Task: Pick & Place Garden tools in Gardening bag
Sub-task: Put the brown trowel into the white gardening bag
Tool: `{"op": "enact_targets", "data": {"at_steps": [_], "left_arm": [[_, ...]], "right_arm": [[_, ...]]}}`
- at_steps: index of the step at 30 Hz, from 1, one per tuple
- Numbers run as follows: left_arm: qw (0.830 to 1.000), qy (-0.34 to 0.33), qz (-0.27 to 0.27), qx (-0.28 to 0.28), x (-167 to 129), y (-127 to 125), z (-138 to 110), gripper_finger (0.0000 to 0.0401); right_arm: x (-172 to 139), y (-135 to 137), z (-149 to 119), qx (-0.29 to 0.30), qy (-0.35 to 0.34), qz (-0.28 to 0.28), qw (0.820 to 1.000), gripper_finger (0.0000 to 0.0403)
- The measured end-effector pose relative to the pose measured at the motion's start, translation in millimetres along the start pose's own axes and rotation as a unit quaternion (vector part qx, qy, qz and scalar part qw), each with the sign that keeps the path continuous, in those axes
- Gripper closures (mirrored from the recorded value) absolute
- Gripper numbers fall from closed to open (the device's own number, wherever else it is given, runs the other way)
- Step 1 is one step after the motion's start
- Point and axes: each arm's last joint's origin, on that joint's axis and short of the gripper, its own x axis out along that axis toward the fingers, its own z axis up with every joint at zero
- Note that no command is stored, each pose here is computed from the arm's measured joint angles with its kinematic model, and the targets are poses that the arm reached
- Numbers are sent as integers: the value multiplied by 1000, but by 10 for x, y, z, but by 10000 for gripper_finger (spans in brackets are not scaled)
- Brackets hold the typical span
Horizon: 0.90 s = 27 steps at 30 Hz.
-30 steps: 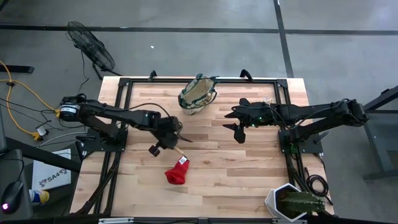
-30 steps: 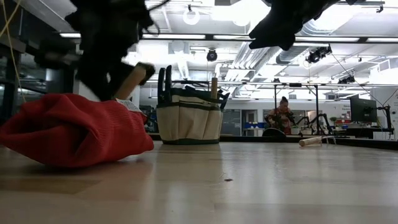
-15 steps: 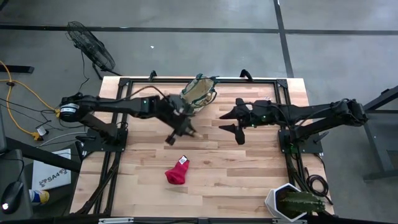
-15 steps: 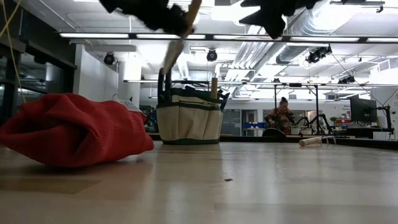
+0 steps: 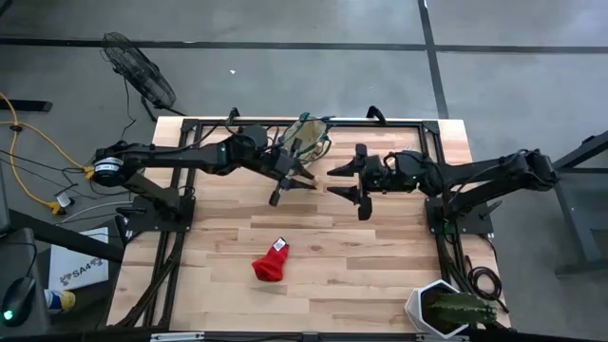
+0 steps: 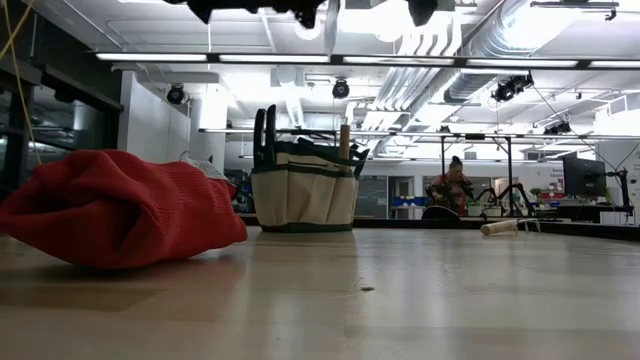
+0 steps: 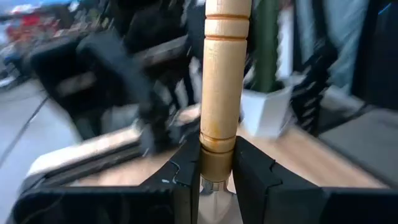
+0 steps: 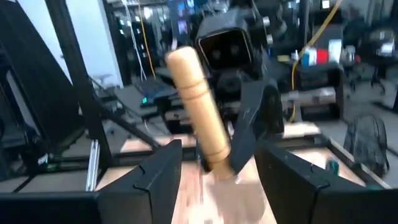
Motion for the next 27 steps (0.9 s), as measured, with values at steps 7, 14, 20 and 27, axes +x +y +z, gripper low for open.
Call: {"op": "enact_targets", "data": {"at_steps": [7, 14, 20, 27], "left_arm": [[995, -49, -72, -39, 136, 20, -57, 342], [989, -72, -104, -76, 172, 102, -113, 342], [988, -72, -108, -88, 207, 110, -152, 342], [986, -85, -108, -96, 281, 138, -215, 342]], "right_arm": [[164, 15, -82, -4, -23, 38, 999, 208], [166, 25, -79, -2, -24, 55, 998, 208], [165, 27, -67, -2, -31, 58, 998, 208], [179, 30, -63, -3, -39, 62, 997, 208]]}}
